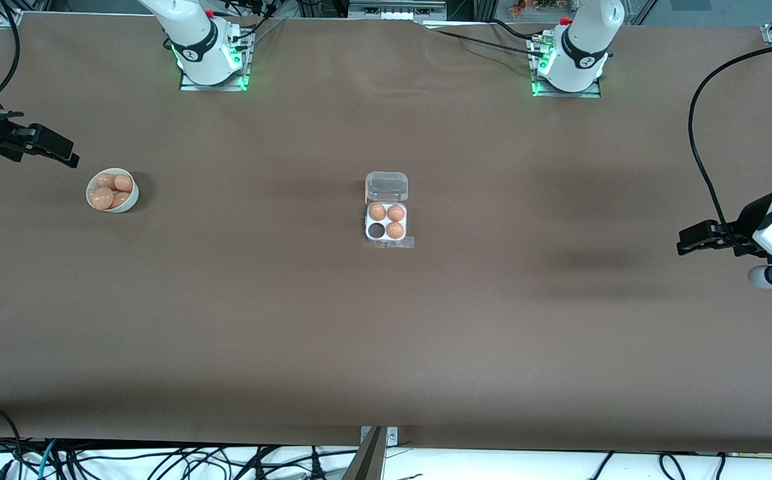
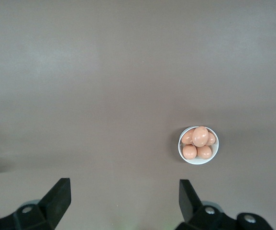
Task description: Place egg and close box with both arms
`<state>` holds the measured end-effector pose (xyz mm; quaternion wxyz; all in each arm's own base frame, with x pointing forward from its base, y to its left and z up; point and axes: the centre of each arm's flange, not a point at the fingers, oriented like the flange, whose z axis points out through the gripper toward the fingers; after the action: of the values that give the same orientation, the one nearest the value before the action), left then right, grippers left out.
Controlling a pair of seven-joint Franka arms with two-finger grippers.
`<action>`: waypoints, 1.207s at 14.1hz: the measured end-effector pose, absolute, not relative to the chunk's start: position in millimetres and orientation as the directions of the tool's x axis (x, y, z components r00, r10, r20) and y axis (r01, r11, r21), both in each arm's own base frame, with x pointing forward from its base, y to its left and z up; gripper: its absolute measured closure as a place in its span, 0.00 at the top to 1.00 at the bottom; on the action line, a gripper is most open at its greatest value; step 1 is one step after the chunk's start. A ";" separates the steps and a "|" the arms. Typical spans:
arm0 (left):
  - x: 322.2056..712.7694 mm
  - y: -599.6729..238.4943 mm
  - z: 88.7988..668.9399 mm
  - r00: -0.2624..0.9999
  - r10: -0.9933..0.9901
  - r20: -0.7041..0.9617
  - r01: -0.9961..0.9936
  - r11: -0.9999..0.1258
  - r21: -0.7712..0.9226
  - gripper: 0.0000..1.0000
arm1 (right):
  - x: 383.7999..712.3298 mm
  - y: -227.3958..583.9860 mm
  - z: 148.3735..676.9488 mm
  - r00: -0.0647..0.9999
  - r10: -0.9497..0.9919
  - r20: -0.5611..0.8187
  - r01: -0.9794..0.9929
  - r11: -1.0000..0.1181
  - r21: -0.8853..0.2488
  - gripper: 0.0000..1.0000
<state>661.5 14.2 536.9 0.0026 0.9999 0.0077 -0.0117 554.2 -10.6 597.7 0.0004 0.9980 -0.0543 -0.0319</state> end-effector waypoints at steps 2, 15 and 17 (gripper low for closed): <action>661.5 13.8 537.0 1.000 0.015 -0.023 0.015 -1.000 0.005 1.00 | 553.9 -10.9 597.5 0.991 -0.113 -0.066 -0.112 -0.994 0.005 1.00; 661.5 13.5 537.0 1.000 0.014 -0.024 0.014 -1.000 0.005 1.00 | 553.5 -11.0 597.2 0.990 -0.120 -0.069 -0.120 -0.993 0.006 1.00; 661.5 12.7 537.0 1.000 0.013 -0.024 0.013 -1.000 0.005 1.00 | 553.4 -11.0 597.1 0.990 -0.120 -0.070 -0.120 -0.993 0.006 1.00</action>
<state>661.5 12.7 537.0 0.0027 0.9999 0.0065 -0.0118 553.4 -11.0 597.1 0.0008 0.9976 -0.0602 -0.0351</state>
